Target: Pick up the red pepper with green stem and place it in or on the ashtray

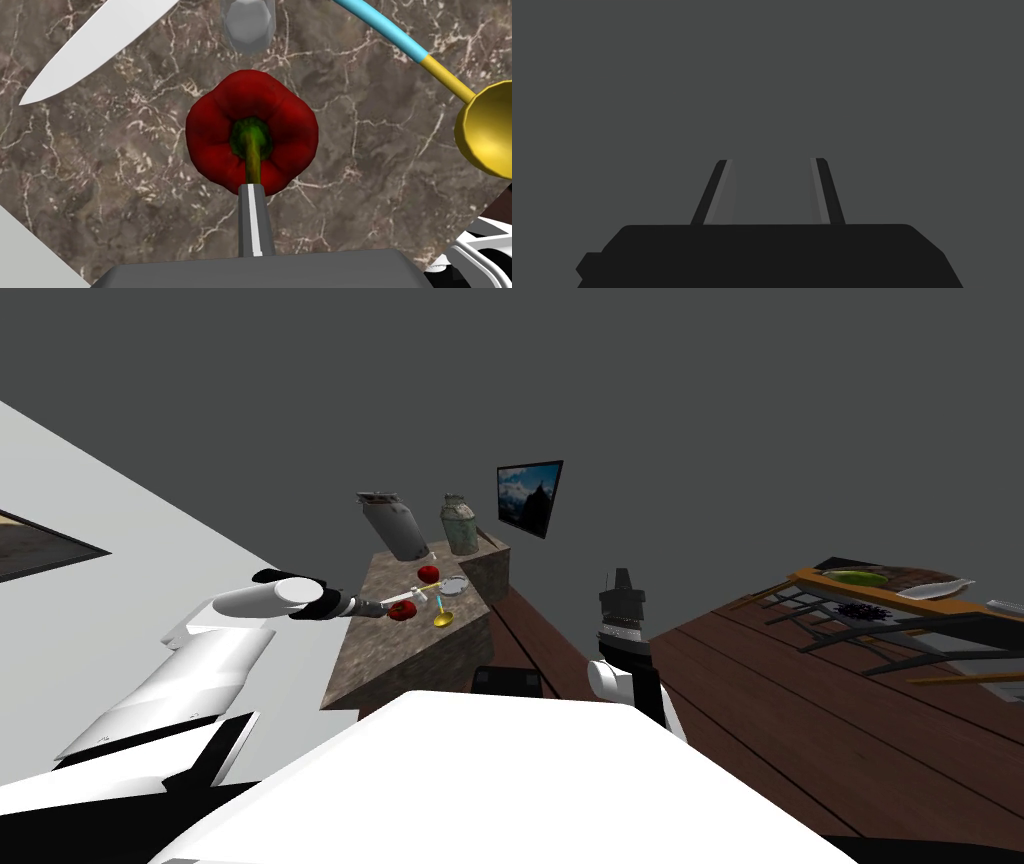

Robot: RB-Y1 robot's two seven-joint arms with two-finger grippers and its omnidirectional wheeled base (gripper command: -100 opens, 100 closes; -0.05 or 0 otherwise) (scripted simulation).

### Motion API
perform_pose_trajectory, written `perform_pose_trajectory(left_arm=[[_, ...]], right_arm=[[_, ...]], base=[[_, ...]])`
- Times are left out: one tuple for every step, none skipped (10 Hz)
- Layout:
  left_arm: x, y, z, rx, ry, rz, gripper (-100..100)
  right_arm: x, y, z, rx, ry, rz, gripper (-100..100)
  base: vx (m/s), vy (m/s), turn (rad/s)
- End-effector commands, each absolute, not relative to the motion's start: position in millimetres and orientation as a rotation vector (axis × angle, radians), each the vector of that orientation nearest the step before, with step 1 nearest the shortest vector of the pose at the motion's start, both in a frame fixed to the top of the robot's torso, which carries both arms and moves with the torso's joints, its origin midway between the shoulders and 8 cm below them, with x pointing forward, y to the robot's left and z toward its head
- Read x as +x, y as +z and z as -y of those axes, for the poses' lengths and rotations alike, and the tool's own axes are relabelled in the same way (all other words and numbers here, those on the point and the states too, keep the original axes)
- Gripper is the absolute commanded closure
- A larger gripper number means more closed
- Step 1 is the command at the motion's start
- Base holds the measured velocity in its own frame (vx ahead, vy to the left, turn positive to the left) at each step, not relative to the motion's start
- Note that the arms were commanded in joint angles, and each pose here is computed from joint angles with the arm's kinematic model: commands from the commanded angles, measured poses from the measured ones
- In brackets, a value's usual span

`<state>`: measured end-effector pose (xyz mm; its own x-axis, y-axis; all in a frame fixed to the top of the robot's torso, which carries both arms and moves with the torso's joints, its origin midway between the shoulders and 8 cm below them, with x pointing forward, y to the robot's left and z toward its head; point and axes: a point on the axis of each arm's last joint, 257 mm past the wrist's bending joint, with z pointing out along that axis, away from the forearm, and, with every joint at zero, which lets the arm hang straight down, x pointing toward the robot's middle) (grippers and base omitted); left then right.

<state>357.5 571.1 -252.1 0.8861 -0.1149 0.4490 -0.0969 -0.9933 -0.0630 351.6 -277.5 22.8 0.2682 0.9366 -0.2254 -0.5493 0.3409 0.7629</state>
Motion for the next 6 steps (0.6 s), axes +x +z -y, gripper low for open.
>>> perform_pose_trajectory(left_arm=[[357,-252,-571,-3.013,-0.721,-0.169,100],[357,-252,-571,-3.013,-0.721,-0.169,100],[357,-252,-571,-3.013,-0.721,-0.169,0],[355,-251,-576,-2.991,-0.704,-0.214,-100],[354,-249,-580,-2.969,-0.693,-0.248,-100],[353,-248,-583,-2.957,-0.688,-0.267,-100]], right_arm=[[352,23,277,0.621,1.093,-0.748,0],[352,23,277,0.621,1.093,-0.748,0],[352,23,277,0.621,1.093,-0.748,0],[352,23,277,0.621,1.093,-0.748,0],[352,23,277,0.621,1.093,-0.748,0],[352,23,277,0.621,1.094,-0.748,0]], base=[[0.000,0.000,0.000],[0.000,0.000,0.000],[0.000,0.000,0.000],[-0.053,-0.054,0.075],[-0.096,-0.130,0.092],[-0.067,-0.109,0.077]])
